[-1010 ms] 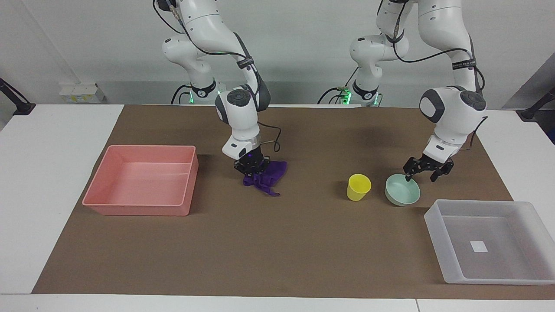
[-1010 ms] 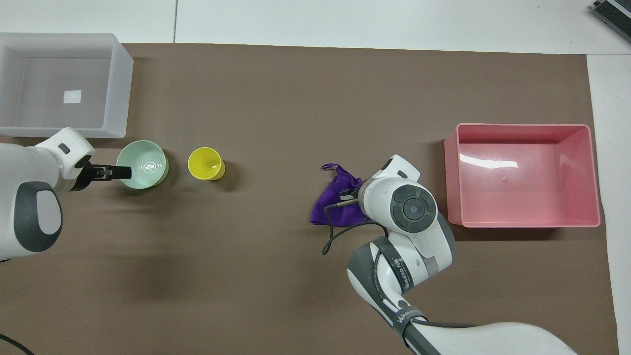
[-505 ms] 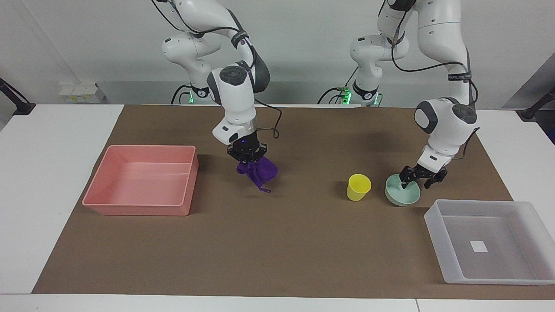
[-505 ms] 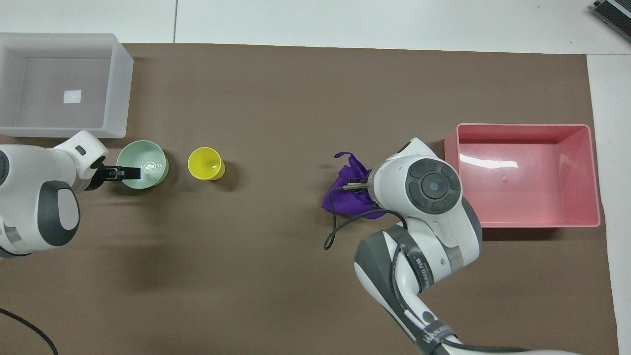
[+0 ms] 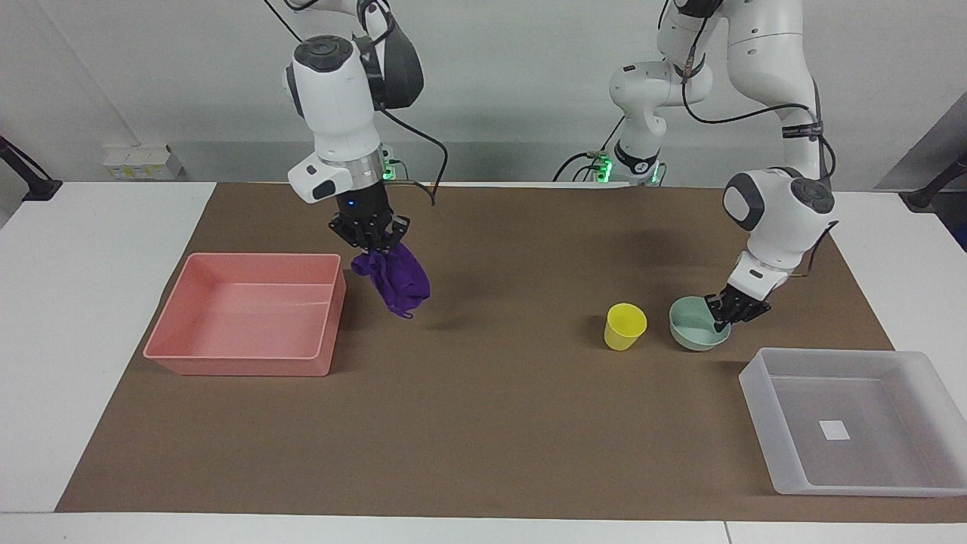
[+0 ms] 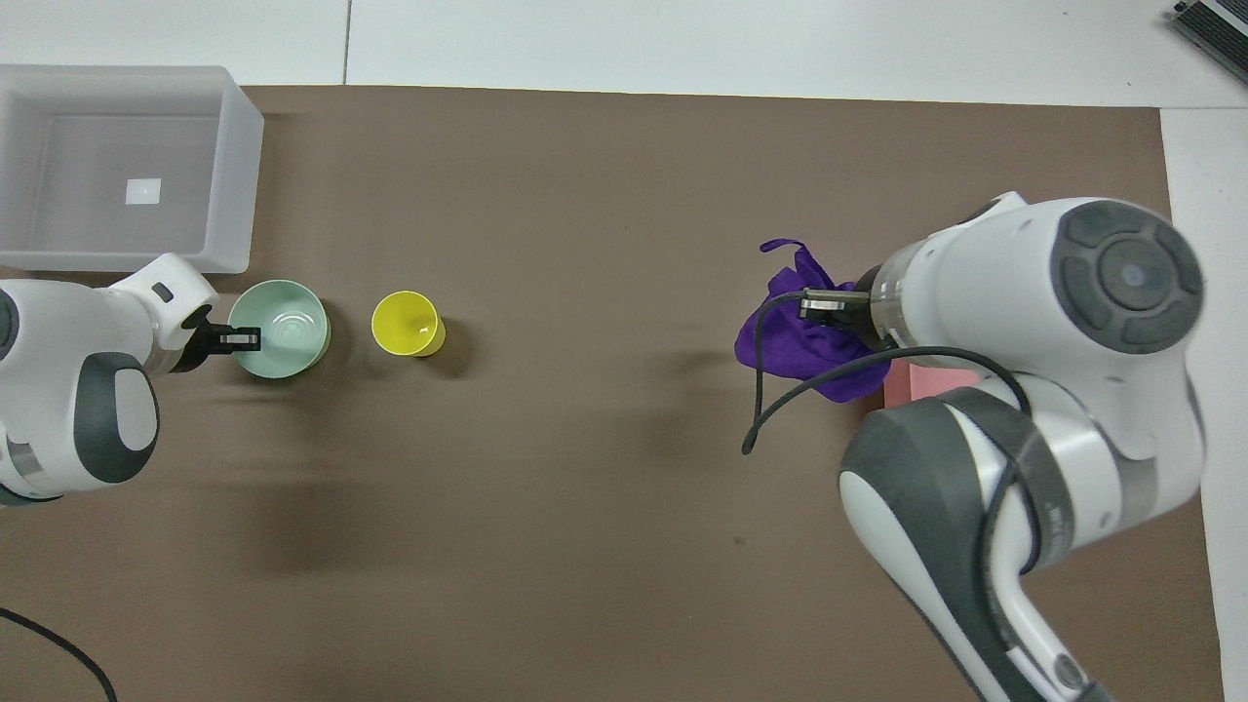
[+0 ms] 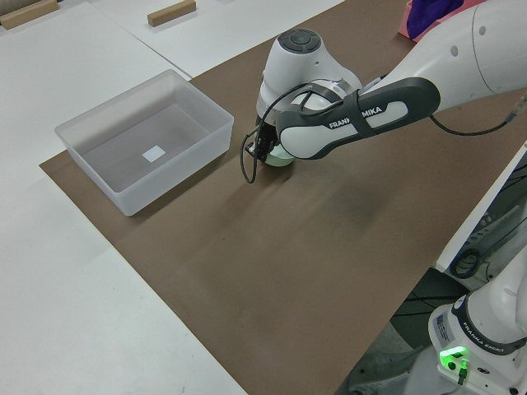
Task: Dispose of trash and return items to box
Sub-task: 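Carry the cloth into the pink bin while the left gripper lifts the bowl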
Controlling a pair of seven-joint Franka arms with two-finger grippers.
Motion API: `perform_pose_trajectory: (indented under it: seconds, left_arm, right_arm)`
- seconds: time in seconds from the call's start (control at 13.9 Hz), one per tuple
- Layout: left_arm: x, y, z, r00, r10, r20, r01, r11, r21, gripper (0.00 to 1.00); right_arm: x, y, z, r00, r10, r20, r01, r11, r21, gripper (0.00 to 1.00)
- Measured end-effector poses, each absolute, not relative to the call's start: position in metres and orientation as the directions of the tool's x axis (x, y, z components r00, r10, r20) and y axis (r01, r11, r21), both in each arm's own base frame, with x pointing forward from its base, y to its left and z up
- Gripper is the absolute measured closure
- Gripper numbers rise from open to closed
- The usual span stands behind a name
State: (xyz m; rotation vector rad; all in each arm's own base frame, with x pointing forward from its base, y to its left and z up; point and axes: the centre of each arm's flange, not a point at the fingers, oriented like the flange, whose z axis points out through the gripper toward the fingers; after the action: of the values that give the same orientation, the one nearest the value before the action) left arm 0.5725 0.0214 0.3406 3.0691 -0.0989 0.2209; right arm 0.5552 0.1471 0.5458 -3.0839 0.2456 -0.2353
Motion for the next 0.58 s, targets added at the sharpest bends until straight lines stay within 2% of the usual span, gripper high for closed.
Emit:
perform_pose_trajectory:
  seconds: [0.36, 0.58]
  left_arm:
    - [0.608, 0.035, 0.434, 0.984, -0.052, 0.172, -0.065, -0.996, 0.067, 0.96]
    - [0.636, 0.055, 0.471, 0.973, -0.029, 0.231, -0.043, -0.997, 0.06, 0.96]
  right_arm:
    - [0.556, 0.054, 0.592, 0.983, -0.114, 0.145, -0.113, -0.993, -0.017, 0.91]
    - [0.557, -0.016, 0.59, 0.989, -0.067, 0.134, -0.069, -0.998, 0.009, 0.91]
